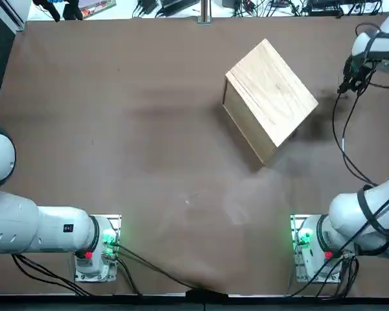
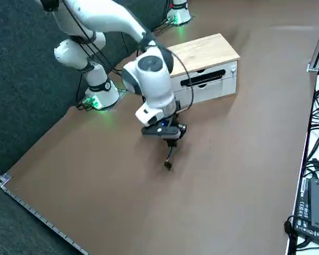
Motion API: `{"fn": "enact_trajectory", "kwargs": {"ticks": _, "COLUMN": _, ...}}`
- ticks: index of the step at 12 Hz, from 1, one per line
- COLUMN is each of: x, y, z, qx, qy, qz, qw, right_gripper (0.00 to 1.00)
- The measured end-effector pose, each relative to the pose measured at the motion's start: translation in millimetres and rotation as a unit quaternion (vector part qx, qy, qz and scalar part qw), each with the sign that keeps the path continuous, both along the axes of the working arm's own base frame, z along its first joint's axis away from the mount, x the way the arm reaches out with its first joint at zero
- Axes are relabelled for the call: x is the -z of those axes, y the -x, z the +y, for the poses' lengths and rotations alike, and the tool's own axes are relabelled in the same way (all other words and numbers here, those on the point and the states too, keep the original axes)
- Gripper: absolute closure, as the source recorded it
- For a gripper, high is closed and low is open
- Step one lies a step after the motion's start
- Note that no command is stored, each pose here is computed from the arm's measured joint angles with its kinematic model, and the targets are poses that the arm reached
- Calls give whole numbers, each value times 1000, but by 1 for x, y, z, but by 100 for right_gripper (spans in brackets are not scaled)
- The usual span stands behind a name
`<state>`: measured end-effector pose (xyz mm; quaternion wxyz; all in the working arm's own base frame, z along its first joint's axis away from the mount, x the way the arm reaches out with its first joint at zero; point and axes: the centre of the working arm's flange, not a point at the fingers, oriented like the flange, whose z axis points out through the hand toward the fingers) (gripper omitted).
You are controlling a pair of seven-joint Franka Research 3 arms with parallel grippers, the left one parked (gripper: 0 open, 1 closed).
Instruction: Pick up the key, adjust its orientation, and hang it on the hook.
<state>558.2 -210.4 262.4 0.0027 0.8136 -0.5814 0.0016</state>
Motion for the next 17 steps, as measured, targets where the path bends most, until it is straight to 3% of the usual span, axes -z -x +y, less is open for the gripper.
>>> {"fn": "enact_trajectory", "kwargs": {"ticks": 4, "x": -78, "y": -39, "z": 27, "qx": -56, "qy": -4, "qz": 12, "qw": 998, "right_gripper": 98}}
{"fn": "enact_trajectory", "kwargs": {"ticks": 9, "x": -131, "y": -65, "z": 56, "qx": -149, "qy": -4, "qz": 12, "qw": 989, "right_gripper": 98}}
{"fn": "enact_trajectory", "kwargs": {"ticks": 14, "x": -134, "y": -70, "z": 76, "qx": -269, "qy": -10, "qz": 20, "qw": 963, "right_gripper": 98}}
{"fn": "enact_trajectory", "kwargs": {"ticks": 17, "x": -127, "y": -75, "z": 95, "qx": -341, "qy": -17, "qz": 23, "qw": 940, "right_gripper": 98}}
